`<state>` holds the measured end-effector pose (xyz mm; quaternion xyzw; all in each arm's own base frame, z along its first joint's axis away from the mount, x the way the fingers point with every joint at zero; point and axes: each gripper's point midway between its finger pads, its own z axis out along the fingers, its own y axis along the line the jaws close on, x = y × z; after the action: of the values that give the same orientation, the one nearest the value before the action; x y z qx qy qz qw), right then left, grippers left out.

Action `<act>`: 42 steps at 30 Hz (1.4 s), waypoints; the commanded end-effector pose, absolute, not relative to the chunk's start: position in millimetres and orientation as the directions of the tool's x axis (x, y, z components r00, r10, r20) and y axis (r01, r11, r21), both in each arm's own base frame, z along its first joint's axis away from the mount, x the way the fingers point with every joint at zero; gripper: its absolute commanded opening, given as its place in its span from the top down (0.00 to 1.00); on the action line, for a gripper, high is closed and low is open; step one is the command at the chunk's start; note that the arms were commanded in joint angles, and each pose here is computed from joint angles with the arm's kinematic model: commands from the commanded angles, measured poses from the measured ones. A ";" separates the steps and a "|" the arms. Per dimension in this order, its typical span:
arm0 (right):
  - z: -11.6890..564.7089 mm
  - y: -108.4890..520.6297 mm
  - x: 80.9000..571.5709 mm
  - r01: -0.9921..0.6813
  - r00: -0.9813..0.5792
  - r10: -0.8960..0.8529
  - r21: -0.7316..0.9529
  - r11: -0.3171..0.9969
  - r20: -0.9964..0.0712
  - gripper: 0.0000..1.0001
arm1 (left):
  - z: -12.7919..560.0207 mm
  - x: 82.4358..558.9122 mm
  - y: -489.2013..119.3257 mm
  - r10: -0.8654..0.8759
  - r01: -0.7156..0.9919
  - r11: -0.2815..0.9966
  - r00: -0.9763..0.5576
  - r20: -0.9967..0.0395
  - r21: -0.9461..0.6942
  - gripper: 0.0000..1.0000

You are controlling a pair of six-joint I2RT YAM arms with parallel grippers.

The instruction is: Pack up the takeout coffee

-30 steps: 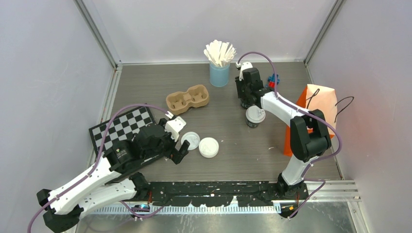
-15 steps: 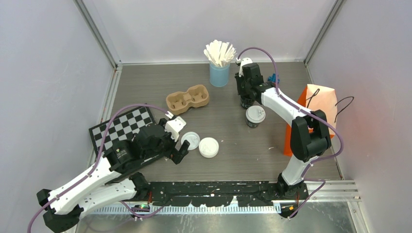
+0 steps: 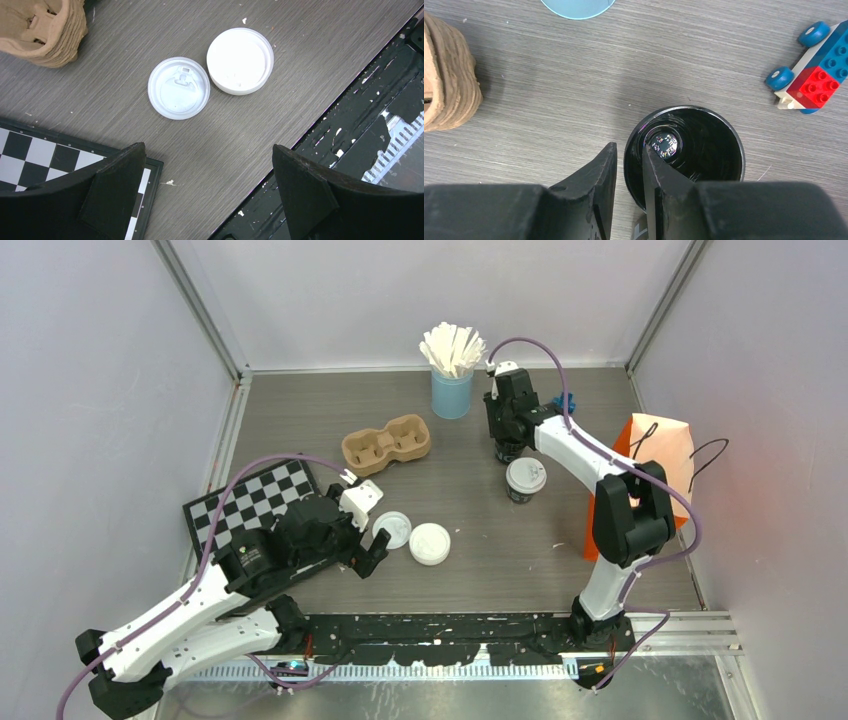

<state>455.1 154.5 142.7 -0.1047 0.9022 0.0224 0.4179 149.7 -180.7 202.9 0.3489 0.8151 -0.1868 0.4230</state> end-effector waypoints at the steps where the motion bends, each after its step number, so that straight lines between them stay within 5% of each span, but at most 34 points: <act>1: 153.2 160.2 463.0 -0.201 -0.615 -0.158 -0.040 0.979 -0.773 0.70 | 208.2 151.5 -180.3 0.393 0.723 0.690 -0.383 -0.836 -0.007 0.00; 13: 163.0 160.8 465.8 -0.206 -0.601 -0.159 -0.041 0.978 -0.783 0.88 | 207.7 151.9 -180.6 0.397 0.723 0.691 -0.386 -0.833 -0.006 0.00; 42: 201.6 155.8 457.9 -0.221 -0.563 -0.282 -0.187 0.957 -0.777 1.00 | 204.9 152.5 -182.9 0.409 0.726 0.688 -0.395 -0.823 -0.006 0.00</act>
<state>454.2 154.2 154.4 -0.1331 0.9064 -0.0166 0.4005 150.0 -181.0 202.0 0.3492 0.8160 -0.1860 0.4214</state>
